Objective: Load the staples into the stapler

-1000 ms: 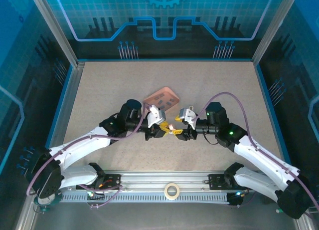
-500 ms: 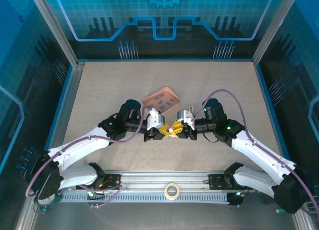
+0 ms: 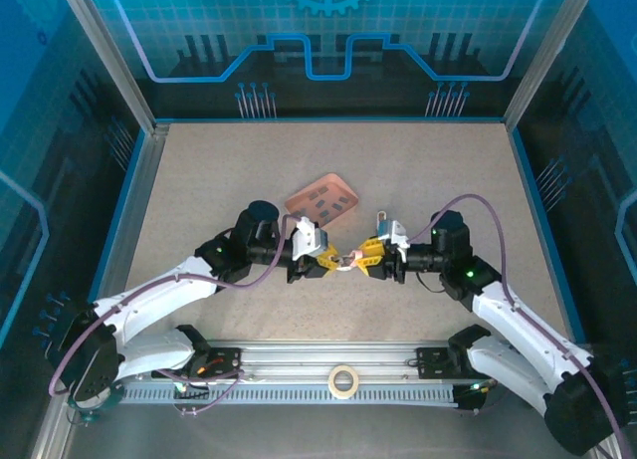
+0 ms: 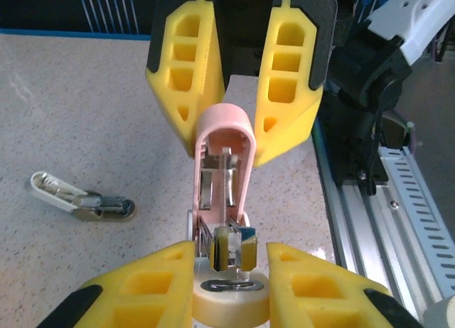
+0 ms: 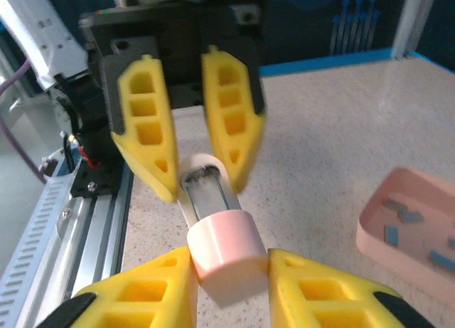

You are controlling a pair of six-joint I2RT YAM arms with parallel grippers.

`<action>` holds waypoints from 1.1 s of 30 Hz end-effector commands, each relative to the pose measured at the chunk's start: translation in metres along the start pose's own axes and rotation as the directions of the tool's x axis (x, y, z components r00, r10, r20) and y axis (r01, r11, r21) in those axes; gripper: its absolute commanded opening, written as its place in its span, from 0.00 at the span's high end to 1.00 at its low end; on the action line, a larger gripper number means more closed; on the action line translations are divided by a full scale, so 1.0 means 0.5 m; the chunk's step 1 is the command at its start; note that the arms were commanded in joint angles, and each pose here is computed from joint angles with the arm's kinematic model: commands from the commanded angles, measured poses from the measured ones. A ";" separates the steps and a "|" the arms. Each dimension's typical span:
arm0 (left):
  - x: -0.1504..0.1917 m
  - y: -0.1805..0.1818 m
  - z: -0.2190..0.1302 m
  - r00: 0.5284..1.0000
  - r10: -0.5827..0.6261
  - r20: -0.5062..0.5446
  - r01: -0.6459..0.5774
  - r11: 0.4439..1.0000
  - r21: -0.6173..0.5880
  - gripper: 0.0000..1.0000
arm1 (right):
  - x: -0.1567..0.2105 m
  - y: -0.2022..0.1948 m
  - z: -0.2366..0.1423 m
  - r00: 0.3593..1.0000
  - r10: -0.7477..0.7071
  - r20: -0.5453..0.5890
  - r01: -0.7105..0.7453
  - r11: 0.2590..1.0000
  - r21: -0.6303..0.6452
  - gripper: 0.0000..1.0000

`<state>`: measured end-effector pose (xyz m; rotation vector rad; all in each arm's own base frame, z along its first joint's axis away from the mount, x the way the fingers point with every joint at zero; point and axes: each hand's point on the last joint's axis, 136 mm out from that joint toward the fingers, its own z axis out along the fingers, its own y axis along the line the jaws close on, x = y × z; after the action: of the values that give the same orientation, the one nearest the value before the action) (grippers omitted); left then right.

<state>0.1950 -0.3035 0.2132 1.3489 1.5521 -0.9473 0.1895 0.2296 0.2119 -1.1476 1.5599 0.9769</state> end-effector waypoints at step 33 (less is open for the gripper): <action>-0.005 0.046 -0.024 0.993 0.105 -0.050 -0.113 0.977 -0.182 1.00 | -0.079 -0.036 0.057 0.827 0.561 -0.041 -0.522 0.793 0.315 0.23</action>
<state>0.2175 -0.2880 0.2130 1.2935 1.5729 -0.7159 0.2200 0.2559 0.2396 -0.5517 2.1043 1.0104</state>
